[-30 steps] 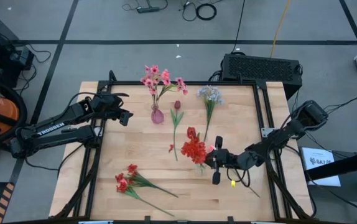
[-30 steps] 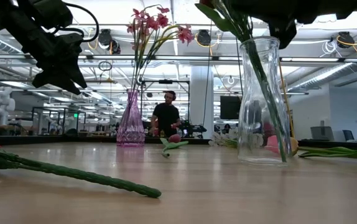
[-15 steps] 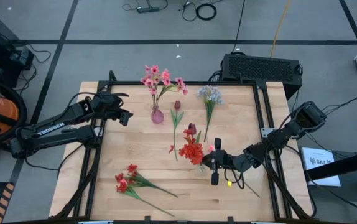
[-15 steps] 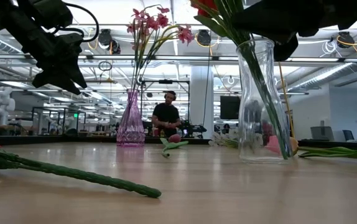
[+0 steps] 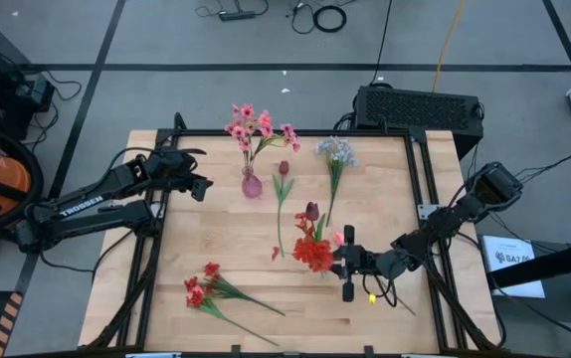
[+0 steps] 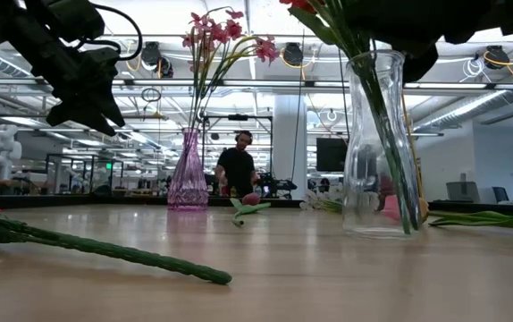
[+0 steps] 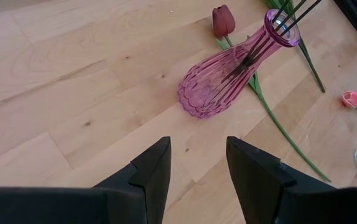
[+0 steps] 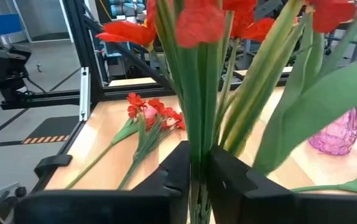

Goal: Sort flowers into vase by color
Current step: Put the right red flowers into the transparent flower vase

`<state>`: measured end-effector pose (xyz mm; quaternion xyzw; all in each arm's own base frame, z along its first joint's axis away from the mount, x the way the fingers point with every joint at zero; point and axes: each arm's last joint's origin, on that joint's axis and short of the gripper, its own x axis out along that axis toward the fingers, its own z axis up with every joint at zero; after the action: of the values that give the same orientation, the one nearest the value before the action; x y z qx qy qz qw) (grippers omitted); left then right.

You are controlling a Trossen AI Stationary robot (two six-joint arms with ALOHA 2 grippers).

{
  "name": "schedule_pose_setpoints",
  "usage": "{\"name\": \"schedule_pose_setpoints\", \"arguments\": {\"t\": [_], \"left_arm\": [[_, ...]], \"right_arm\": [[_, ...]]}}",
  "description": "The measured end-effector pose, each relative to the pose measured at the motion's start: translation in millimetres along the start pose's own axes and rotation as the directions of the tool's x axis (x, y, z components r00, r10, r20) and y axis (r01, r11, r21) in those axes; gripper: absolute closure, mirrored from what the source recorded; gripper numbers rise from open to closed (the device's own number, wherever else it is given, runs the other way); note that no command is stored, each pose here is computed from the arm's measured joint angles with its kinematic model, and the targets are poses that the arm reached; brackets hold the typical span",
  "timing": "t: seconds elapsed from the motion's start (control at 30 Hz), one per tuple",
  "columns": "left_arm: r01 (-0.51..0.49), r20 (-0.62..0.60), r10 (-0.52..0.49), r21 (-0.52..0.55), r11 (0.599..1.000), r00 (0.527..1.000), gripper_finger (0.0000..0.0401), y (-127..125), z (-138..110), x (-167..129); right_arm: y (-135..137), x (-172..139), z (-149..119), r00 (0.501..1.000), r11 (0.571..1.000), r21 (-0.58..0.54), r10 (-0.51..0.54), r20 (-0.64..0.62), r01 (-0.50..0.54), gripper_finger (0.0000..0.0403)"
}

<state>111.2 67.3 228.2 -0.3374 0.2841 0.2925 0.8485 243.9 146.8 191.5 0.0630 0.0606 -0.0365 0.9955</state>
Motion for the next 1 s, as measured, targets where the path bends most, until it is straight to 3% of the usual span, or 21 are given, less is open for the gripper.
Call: {"name": "schedule_pose_setpoints", "arguments": {"t": [0.27,0.6,1.0], "left_arm": [[0.013,-0.007,-0.013,0.000,1.000,1.000,0.0240,-0.4,-0.2,0.0],[0.016,-0.008,-0.016,0.000,1.000,1.000,0.0240,-0.5,-0.2,0.0],[0.016,-0.008,-0.016,0.000,1.000,1.000,0.0240,-0.5,-0.2,0.0]], "right_arm": [[2.4,-5.1,-1.1,0.993,0.993,-0.013,-0.116,0.024,0.116,0.0307],[5.2,-7.5,0.1,0.995,0.995,0.003,-0.099,0.031,0.099,0.0255],[3.0,-30.0,16.2,0.998,0.998,0.019,-0.060,-0.031,0.061,0.0248]]}}
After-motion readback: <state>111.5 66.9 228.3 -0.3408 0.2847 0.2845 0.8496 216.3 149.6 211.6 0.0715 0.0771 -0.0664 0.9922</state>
